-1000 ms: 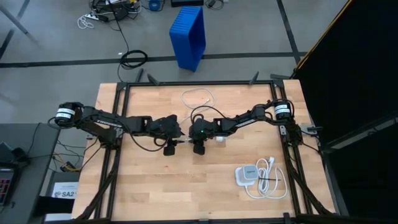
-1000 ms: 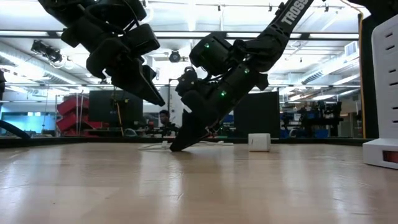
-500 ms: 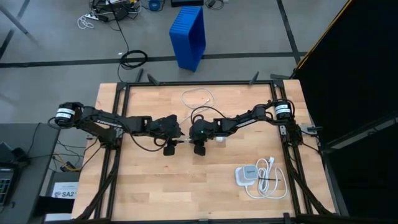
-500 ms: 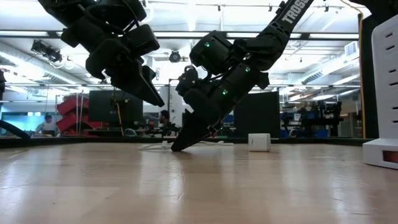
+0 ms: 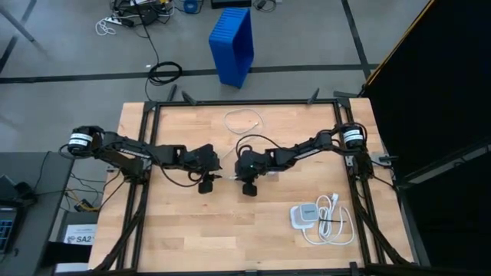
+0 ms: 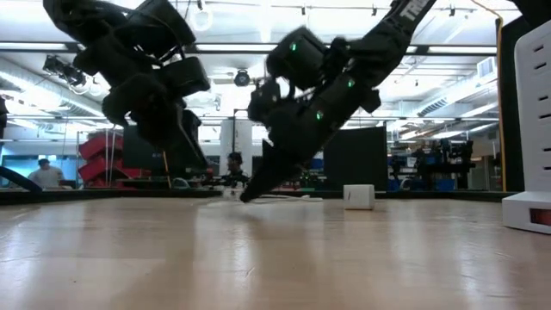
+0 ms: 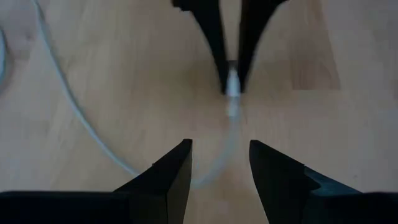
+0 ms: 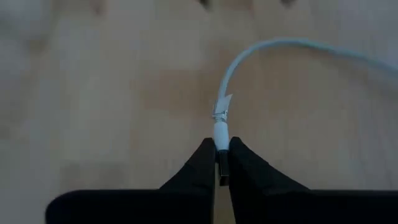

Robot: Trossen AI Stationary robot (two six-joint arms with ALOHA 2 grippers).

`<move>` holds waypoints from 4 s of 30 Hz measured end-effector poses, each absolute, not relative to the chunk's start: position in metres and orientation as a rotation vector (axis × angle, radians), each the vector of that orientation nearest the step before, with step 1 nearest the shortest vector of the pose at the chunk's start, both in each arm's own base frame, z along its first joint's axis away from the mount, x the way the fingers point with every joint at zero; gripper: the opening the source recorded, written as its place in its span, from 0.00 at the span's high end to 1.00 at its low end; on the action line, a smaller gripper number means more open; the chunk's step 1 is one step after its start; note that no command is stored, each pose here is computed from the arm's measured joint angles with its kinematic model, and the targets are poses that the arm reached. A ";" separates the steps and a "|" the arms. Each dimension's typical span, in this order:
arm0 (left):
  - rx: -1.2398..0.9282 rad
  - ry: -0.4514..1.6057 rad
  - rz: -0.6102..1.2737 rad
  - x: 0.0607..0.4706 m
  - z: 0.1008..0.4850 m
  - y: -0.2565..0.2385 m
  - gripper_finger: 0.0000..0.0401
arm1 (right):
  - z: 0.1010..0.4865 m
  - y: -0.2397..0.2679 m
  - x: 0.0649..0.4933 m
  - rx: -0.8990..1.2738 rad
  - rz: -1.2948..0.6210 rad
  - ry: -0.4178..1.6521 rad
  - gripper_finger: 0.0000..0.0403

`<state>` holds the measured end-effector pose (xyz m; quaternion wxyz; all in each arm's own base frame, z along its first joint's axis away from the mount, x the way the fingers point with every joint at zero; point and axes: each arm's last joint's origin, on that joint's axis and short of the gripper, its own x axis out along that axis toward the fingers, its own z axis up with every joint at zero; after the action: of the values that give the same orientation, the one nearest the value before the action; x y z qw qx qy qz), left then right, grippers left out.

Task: Insert USB
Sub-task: Insert the charger cable into the charger adapter

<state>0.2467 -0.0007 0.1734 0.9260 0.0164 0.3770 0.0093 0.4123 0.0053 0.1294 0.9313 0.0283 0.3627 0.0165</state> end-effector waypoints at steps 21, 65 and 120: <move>0.108 0.266 -0.257 0.217 0.266 -0.068 0.63 | 0.190 0.019 0.387 -0.020 -0.129 0.366 1.00; 0.195 -0.040 0.062 0.269 0.246 -0.047 0.63 | 0.198 0.031 0.323 0.004 0.065 -0.268 1.00; 0.203 0.284 0.086 0.271 0.238 -0.043 1.00 | 0.192 0.031 0.362 -0.035 -0.026 0.219 0.63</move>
<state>0.2709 -0.0435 0.2381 0.9839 0.1010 0.1413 0.0426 0.3620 0.0311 0.1923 0.9938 -0.0173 0.1095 -0.0130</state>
